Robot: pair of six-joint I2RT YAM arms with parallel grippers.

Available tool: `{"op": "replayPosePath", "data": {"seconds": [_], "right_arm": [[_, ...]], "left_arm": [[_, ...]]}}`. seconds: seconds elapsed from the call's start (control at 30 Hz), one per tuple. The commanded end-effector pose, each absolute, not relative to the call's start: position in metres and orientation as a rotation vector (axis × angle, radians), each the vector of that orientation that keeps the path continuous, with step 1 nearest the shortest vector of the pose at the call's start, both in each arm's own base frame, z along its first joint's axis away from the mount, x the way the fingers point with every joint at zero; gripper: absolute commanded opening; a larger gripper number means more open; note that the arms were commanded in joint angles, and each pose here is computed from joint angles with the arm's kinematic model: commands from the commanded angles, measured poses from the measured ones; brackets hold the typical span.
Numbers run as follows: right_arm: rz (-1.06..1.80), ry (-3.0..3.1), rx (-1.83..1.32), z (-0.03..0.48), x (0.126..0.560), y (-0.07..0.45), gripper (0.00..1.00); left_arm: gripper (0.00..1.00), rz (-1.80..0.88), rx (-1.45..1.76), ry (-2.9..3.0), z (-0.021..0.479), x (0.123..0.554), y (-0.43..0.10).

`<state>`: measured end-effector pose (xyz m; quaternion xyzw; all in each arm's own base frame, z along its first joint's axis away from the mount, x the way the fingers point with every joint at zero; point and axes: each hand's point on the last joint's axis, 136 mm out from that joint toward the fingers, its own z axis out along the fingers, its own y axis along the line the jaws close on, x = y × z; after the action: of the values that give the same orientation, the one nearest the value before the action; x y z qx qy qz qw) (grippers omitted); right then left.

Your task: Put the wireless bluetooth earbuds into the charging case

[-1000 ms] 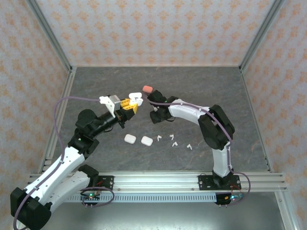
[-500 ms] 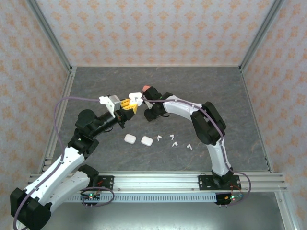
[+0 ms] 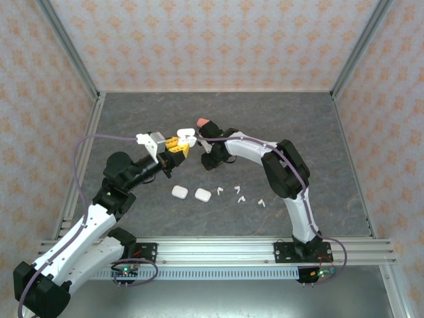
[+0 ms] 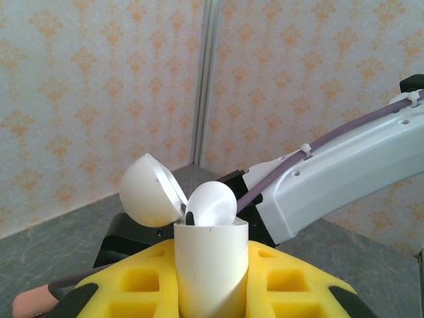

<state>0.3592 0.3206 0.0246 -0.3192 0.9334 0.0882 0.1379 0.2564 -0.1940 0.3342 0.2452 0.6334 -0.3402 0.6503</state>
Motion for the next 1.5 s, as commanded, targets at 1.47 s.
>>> {"op": "replayPosePath", "data": {"seconds": [1.47], "right_arm": [[1.188, 1.676, -0.121, 0.413, 0.325, 0.300, 0.23]], "left_arm": [[0.00, -0.773, 0.489, 1.277, 0.372, 0.262, -0.193]]}}
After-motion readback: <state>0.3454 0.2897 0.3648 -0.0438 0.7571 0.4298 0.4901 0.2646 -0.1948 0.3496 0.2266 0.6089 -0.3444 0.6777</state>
